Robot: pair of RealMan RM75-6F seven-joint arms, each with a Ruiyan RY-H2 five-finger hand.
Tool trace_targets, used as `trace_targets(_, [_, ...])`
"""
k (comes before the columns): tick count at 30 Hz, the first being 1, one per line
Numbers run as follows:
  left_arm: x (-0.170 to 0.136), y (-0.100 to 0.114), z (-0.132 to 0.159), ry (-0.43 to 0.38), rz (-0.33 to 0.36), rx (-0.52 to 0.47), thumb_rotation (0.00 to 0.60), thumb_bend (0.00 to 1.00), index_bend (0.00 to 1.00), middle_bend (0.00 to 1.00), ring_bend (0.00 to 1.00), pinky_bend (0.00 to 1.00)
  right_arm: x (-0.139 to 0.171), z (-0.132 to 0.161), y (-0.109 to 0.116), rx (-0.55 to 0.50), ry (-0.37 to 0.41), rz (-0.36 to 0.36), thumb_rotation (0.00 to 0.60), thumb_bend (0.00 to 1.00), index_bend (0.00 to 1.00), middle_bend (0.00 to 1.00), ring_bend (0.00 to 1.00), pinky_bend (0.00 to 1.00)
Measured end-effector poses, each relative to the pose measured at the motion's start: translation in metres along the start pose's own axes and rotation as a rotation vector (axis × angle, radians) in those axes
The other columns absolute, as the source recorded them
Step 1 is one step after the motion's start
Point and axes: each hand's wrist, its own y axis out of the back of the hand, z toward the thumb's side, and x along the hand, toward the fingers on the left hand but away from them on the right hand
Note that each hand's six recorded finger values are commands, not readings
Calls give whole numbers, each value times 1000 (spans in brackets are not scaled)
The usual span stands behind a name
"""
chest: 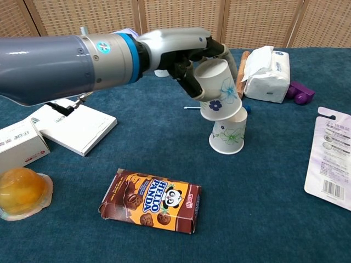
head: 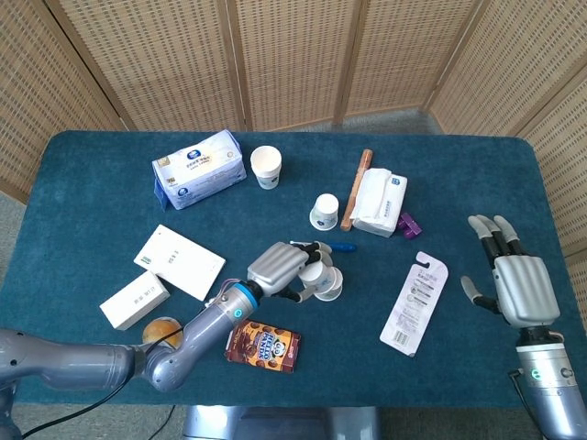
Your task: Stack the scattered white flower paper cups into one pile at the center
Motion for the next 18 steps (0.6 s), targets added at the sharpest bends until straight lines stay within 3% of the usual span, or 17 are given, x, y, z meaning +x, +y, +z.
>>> trace_targets(12, [16,-10,10,3,-24,4,600,443,268,188,253,479,4,-6,5,-29,-4,-9,600,367,23,120,0,431])
trace_targets(18, [23,-9,12,9,-11,3,600,439,209,141,214,453,3,-7,4,-30,-4,-4,600,367,23,120,0,430])
